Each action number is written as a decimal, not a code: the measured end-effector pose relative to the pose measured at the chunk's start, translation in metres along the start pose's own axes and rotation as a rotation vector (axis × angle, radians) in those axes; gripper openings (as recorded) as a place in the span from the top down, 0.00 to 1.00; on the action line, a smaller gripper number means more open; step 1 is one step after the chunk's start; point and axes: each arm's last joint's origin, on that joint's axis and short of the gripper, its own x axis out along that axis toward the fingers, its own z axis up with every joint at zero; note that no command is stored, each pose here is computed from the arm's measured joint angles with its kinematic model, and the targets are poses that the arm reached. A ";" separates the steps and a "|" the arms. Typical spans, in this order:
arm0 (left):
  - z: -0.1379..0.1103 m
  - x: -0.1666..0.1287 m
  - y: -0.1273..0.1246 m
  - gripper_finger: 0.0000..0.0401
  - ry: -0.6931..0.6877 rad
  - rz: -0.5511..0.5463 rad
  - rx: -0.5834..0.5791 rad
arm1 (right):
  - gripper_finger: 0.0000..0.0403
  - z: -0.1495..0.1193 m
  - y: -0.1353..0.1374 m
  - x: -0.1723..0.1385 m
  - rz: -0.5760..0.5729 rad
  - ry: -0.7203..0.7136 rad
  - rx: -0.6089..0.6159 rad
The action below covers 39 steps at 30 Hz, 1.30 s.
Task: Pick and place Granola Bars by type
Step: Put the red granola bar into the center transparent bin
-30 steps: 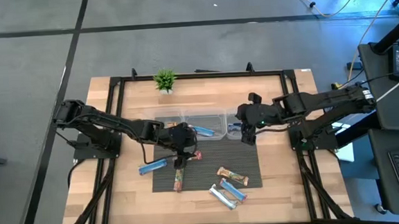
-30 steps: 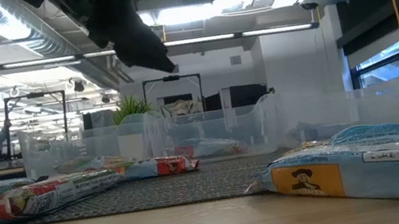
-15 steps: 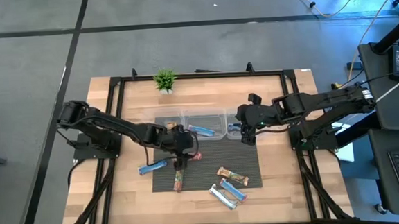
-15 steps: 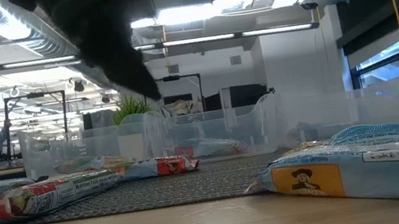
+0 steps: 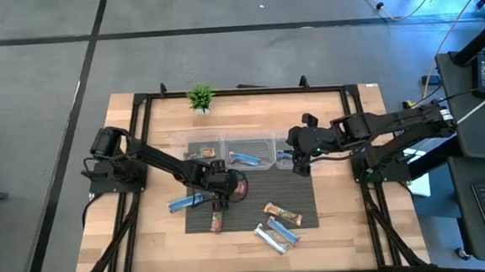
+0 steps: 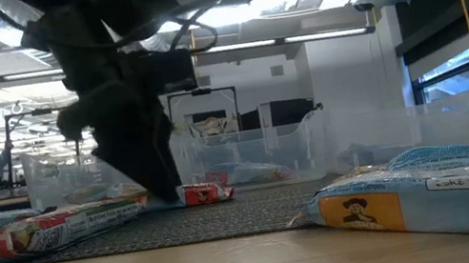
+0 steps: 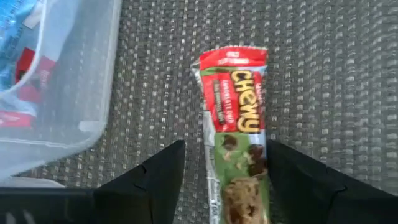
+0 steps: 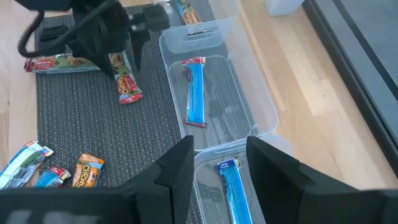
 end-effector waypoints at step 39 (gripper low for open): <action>0.024 -0.058 0.024 0.84 -0.224 -0.028 0.016 | 0.63 0.000 0.000 0.000 -0.001 0.000 0.001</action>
